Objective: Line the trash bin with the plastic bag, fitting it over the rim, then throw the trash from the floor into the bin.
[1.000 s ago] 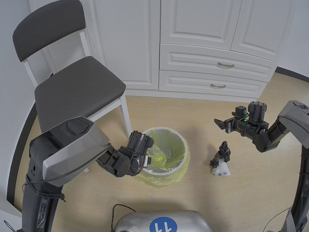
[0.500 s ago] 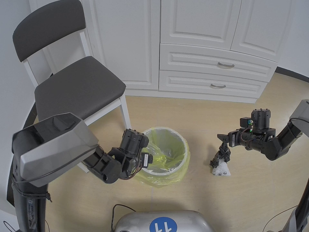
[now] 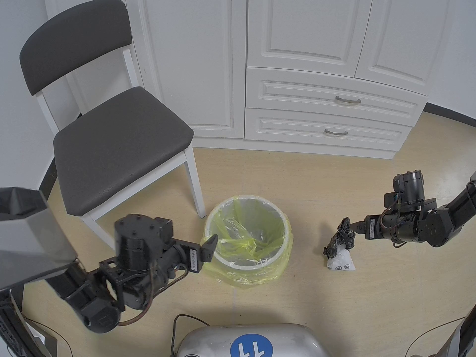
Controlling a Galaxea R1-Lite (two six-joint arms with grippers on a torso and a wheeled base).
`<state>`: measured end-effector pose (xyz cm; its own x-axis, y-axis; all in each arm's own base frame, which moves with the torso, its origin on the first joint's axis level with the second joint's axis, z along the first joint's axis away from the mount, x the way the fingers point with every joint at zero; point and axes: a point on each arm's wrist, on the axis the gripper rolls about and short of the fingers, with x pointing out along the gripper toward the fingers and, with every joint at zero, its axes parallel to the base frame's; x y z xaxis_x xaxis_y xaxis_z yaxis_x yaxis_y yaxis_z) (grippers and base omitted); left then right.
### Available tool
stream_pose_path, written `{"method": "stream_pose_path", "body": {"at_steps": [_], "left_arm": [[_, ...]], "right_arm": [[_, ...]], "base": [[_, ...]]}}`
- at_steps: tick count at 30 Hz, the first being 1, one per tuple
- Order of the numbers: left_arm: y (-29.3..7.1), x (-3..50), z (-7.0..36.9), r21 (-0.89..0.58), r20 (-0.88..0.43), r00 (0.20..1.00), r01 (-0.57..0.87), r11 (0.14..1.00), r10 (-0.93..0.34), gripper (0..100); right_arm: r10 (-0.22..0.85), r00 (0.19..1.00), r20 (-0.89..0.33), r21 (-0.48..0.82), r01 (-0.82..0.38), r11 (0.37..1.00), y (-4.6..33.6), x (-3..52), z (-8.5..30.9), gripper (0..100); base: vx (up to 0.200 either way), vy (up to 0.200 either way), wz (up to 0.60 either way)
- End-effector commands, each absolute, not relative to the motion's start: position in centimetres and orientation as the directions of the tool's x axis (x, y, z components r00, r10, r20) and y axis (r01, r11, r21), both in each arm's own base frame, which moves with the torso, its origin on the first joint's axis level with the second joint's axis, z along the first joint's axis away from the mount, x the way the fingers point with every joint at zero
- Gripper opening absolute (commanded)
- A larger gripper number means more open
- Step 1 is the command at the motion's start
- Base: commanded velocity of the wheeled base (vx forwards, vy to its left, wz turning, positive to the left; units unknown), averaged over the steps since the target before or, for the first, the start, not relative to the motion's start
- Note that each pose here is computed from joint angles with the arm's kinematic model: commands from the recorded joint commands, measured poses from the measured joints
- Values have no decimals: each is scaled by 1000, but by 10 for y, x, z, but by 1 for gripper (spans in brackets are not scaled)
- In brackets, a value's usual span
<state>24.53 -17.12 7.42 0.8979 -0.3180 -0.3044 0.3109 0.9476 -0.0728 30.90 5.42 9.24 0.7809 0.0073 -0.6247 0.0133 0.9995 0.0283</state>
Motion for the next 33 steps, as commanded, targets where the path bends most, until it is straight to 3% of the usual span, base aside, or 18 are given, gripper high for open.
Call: {"method": "stream_pose_path", "body": {"at_steps": [1, 7, 12, 15, 25, 33], "left_arm": [[-133, 207, 112, -120, -124, 939, 305, 945, -319, 100], [-112, 171, 162, -74, 85, 907, 419, 905, -413, 100], [-104, 157, 185, -68, 123, 890, 448, 891, -438, 100], [-90, 141, 198, -75, 161, 896, 429, 900, -413, 100], [-64, 130, 219, -76, 133, 937, 336, 939, -324, 100], [-64, 133, 217, -74, 118, 943, 320, 944, -310, 100]], "right_arm": [[-57, 735, -676, 4, 82, 997, 48, 328, 63, 100], [-93, 758, -646, -58, 73, 996, 27, 402, 23, 100], [-49, 770, -636, -18, 48, 999, 18, 442, 2, 100], [-54, 737, -674, -19, 56, 998, 15, 466, -20, 100], [-64, 654, -754, -2, 95, 995, 7, 490, -82, 100], [-30, 639, -768, 71, 132, 989, 13, 502, -99, 100]], "base": [[0, 0, 0], [0, 0, 0], [0, 0, 0], [0, 0, 0], [0, 0, 0], [0, 0, 0]]}}
